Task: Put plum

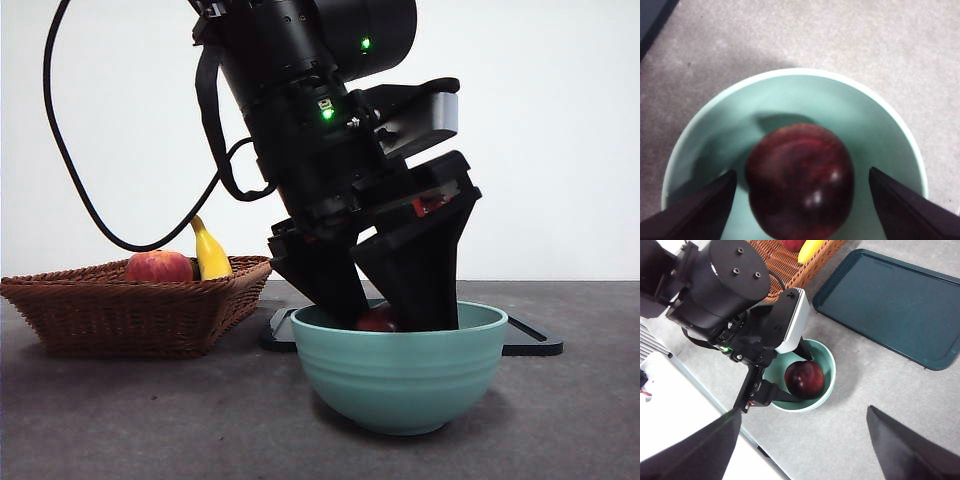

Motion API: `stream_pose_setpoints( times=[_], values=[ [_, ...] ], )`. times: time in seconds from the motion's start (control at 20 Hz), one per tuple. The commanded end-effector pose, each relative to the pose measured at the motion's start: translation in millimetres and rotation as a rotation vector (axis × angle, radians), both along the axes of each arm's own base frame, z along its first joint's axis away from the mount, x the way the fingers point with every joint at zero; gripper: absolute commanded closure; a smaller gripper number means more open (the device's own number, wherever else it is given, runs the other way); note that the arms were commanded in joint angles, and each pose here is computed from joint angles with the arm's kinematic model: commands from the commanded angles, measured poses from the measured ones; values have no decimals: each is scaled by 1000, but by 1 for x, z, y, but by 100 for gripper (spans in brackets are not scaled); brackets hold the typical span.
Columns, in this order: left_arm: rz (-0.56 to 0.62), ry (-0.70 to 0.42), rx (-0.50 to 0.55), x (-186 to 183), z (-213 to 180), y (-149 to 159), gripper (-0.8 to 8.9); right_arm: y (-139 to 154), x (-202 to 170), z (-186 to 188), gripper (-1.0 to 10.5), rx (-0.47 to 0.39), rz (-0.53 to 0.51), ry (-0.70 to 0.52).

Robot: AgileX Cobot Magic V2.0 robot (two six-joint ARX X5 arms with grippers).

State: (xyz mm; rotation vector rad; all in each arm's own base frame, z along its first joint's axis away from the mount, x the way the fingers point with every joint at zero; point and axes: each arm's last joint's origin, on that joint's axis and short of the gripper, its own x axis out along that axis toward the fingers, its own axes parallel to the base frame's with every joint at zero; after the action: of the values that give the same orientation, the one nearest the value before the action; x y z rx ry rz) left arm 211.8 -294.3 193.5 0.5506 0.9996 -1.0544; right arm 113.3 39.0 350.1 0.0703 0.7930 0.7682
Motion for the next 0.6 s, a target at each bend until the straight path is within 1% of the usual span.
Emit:
stream_pose_setpoints(
  times=[0.05,0.2,0.35,0.6],
  values=[
    [-9,-1,-1,0,-1,-7,385,1,1,5,545,8,-1,-13],
    [-8,-19,-29,-2,11,-4,385,1,1,5,545,7,-1,-13],
    [7,-58,-94,-6,36,3,385,1,1,5,545,7,-1,-13],
    [81,-143,-229,-7,89,33,385,1,1,5,545,7,-1,-13]
  ],
)
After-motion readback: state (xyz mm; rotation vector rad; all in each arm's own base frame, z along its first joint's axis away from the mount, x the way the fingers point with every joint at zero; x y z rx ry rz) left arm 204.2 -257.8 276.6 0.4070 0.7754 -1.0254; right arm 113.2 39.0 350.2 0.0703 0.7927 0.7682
